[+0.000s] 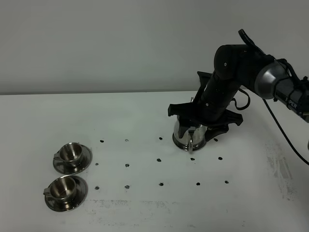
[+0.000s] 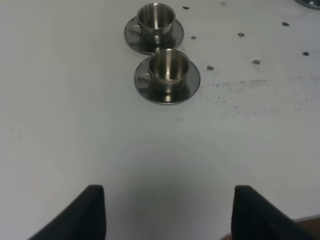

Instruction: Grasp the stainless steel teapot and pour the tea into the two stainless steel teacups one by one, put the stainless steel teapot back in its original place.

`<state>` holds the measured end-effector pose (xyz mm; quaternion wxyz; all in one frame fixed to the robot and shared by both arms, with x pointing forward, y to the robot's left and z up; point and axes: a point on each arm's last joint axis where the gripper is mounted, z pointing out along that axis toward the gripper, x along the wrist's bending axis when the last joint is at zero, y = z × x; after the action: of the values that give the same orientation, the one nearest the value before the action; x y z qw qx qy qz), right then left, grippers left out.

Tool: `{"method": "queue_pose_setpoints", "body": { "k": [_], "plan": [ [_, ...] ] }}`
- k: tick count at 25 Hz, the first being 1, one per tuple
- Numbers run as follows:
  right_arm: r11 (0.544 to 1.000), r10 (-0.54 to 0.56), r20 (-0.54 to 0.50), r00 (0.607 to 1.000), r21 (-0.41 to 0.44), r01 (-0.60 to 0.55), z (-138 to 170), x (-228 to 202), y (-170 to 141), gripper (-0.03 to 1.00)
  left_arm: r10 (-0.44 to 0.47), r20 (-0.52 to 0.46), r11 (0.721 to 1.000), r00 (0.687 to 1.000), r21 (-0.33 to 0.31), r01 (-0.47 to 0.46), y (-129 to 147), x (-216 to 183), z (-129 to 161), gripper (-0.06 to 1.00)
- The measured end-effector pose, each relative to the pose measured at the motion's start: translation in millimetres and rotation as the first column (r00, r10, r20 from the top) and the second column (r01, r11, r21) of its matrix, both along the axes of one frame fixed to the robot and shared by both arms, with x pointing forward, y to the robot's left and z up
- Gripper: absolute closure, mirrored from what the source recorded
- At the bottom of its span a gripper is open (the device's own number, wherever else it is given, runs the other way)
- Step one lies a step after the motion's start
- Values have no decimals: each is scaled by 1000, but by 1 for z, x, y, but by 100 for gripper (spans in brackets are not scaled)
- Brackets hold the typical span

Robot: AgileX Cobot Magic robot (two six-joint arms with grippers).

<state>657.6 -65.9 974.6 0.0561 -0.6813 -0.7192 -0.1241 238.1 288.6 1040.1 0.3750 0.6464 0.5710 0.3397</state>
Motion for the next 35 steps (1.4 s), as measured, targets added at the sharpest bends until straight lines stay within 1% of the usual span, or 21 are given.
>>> {"method": "queue_pose_setpoints", "body": {
  "k": [5,12,20,30,35],
  "plan": [
    [1000,-7,-16,1000,-7,7,-11,6,2,37,0,0,1000,1000,0,0,0,0,0,40],
    [999,-17,-18,1000,-47,16,-22,8,0,37,0,0,1000,1000,0,0,0,0,0,40],
    [997,-27,-45,999,-68,24,-41,11,1,37,0,0,1000,1000,0,0,0,0,0,40],
    [984,-17,-26,1000,-176,12,-43,12,-9,37,0,0,1000,1000,0,0,0,0,0,40],
    [983,-19,-23,1000,-183,14,-42,12,-10,37,0,0,1000,1000,0,0,0,0,0,40]
  ]
}}
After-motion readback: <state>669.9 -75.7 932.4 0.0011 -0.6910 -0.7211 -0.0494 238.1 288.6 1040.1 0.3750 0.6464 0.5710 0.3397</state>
